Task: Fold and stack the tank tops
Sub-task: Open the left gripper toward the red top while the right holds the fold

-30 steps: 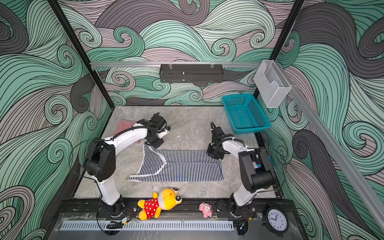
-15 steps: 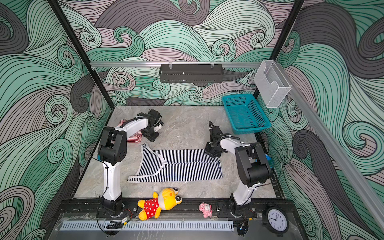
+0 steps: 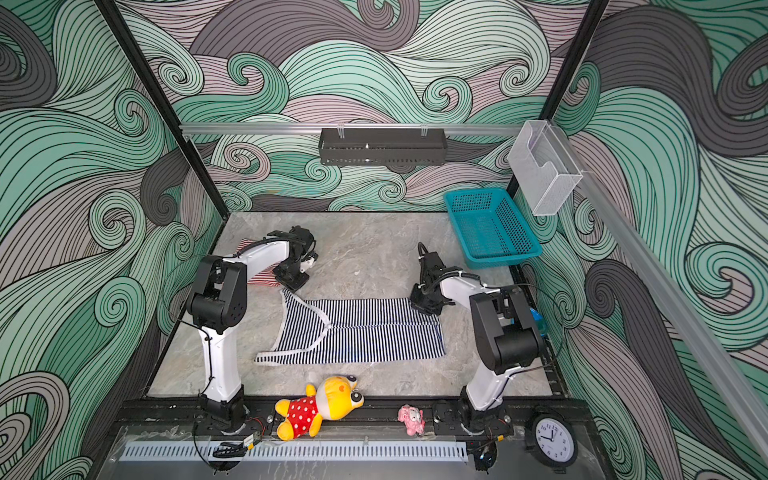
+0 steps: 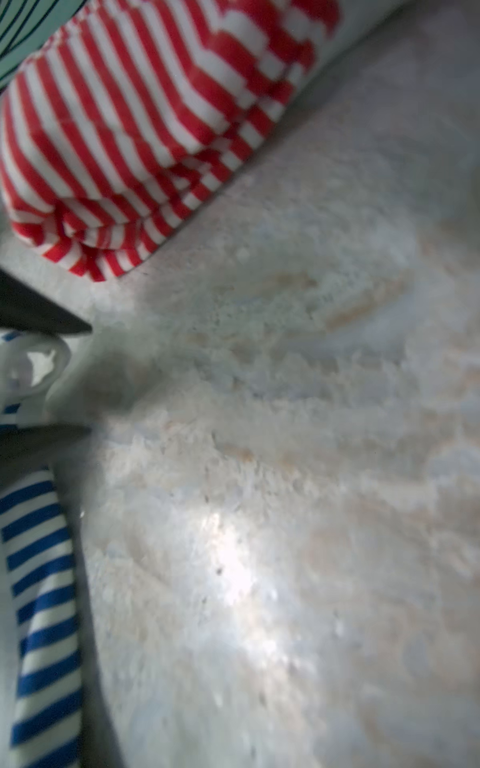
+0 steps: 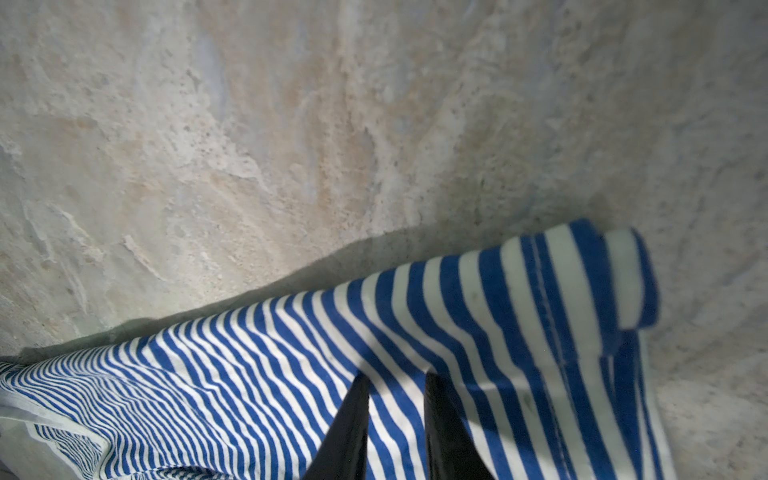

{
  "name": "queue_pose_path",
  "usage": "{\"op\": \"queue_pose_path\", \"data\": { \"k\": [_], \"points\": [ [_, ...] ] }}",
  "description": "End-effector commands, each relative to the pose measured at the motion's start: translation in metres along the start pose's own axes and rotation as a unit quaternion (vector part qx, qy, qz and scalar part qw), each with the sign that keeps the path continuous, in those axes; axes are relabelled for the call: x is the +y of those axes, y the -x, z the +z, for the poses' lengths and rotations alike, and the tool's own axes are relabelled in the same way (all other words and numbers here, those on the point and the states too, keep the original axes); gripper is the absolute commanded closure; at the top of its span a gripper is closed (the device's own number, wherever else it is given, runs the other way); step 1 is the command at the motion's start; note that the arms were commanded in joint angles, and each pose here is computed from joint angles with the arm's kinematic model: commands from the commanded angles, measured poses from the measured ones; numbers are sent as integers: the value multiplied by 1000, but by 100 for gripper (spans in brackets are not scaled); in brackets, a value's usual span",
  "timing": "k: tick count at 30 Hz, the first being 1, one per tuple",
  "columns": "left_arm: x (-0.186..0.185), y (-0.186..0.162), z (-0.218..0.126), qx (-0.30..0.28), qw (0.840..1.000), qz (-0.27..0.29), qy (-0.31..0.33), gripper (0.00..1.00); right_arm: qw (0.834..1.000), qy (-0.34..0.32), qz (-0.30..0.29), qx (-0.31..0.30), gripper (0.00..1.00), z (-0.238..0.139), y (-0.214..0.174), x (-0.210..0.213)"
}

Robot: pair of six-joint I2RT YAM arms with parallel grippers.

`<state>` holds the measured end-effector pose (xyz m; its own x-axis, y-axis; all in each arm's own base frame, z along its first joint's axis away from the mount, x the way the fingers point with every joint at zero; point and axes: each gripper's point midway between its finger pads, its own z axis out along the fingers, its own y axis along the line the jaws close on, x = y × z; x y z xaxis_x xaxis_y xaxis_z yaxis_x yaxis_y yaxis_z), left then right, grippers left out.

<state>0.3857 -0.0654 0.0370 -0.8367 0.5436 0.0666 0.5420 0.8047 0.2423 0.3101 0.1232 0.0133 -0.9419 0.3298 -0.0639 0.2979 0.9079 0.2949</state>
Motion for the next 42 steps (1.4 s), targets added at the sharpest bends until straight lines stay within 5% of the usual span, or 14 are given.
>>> {"op": "queue_pose_path", "data": {
  "k": [1,7,13,26,36,42],
  "points": [
    [10,-11,-29,-20,1000,-17,2,85,998,-45,16,29,74,14,-21,-25],
    [9,-23,-40,-30,999,-29,0,98,998,-49,15,29,74,14,-20,-26],
    [10,-46,-30,-15,999,-37,17,99,998,-50,14,29,74,13,-20,-27],
    [25,-64,-26,-77,988,-101,91,79,998,-58,12,37,74,11,-27,-33],
    [28,-75,-9,-49,986,-113,117,79,998,-55,10,31,74,1,-30,-32],
    [-11,-62,-31,-110,990,-93,-4,79,999,-43,1,17,73,-13,-25,-25]
  ]
}}
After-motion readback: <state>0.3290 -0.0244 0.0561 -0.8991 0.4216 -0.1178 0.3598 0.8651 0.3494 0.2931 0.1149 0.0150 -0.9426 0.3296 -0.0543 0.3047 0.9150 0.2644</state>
